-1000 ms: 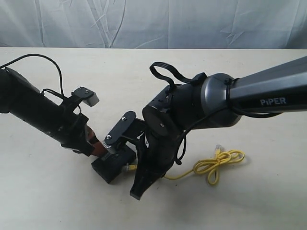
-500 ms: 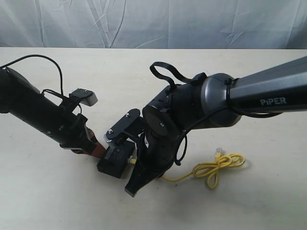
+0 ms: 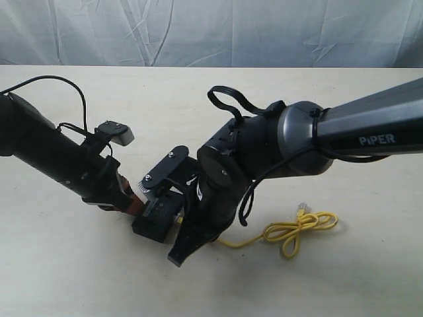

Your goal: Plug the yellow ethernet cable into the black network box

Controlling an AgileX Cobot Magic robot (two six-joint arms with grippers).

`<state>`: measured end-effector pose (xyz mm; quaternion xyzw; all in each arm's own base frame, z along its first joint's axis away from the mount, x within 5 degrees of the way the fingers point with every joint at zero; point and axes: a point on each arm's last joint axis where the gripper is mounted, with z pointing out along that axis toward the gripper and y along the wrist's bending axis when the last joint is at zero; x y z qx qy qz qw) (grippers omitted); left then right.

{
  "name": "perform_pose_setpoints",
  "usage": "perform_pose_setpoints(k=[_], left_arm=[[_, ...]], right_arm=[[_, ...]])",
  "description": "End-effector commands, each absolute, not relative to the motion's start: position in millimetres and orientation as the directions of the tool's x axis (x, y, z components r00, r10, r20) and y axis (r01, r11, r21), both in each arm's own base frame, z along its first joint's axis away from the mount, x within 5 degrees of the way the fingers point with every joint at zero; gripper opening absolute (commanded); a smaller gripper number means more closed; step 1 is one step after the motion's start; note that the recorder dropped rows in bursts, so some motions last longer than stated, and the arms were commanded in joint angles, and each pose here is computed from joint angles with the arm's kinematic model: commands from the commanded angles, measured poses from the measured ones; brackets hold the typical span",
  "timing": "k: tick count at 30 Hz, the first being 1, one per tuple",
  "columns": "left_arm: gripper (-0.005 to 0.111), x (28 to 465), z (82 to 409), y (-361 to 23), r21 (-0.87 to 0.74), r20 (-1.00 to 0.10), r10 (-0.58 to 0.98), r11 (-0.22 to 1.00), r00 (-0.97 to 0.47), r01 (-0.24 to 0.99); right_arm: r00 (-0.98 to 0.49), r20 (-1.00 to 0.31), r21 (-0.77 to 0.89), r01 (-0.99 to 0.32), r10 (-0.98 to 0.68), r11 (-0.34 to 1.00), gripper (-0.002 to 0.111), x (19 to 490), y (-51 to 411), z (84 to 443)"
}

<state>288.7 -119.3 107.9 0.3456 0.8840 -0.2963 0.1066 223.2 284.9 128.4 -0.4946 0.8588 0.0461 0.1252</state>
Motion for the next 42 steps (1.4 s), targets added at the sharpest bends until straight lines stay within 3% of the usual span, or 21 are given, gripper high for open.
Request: perform_pose_setpoints(k=[1,3,8,10,13,17,22,26,29,39,42], left_arm=[[0.000,293.0,107.4,-117.9,-0.414,-0.408,0.538,0.611,-0.738,0.675],[0.000,296.3,109.9,-113.3,-0.391,-0.420,0.524,0.633,-0.741,0.669],[0.000,305.0,143.8,-86.2,-0.303,-0.471,0.432,0.740,-0.769,0.600],[0.000,303.9,163.7,-71.7,-0.270,-0.471,0.368,0.805,-0.802,0.528],[0.000,293.7,196.9,-50.4,-0.168,-0.482,0.308,0.887,-0.821,0.431],[0.000,259.7,243.2,-35.7,-0.032,-0.588,0.269,0.934,-0.763,0.355],[0.000,199.4,289.6,-26.4,0.054,-0.788,0.214,0.958,-0.577,0.283],[0.000,155.0,306.4,-22.4,0.093,-0.883,0.200,0.962,-0.425,0.258],[0.000,119.3,309.3,-20.1,0.116,-0.927,0.195,0.962,-0.322,0.248],[0.000,98.2,319.4,-18.9,0.133,-0.954,0.190,0.962,-0.232,0.240],[0.000,98.2,319.4,-18.9,0.133,-0.954,0.190,0.962,-0.232,0.240]], right_arm=[[-0.476,-0.291,-0.048,-0.859,-0.830,0.509,0.045,225.3,287.5,130.4],[-0.495,-0.285,-0.042,-0.849,-0.821,0.526,0.049,224.8,286.8,131.1],[-0.600,-0.304,0.000,-0.777,-0.740,0.630,0.047,235.4,269.9,155.5],[-0.670,-0.325,0.043,-0.716,-0.668,0.697,0.033,245.1,253.6,175.3],[-0.759,-0.396,0.129,-0.603,-0.517,0.787,-0.001,258.5,225.7,211.3],[-0.800,-0.485,0.182,-0.488,-0.354,0.854,0.001,266.4,183.0,248.8],[-0.793,-0.576,0.185,-0.360,-0.196,0.914,0.001,246.5,118.1,278.8],[-0.706,-0.696,0.147,-0.313,-0.127,0.938,0.001,214.2,82.8,293.5],[-0.486,-0.874,0.131,-0.304,-0.035,0.944,0.001,167.3,60.1,303.7],[-0.223,-0.973,0.133,-0.340,0.057,0.931,0.001,96.0,37.0,337.0],[-0.139,-0.983,0.153,-0.282,0.117,0.947,0.001,78.6,25.4,345.4]])
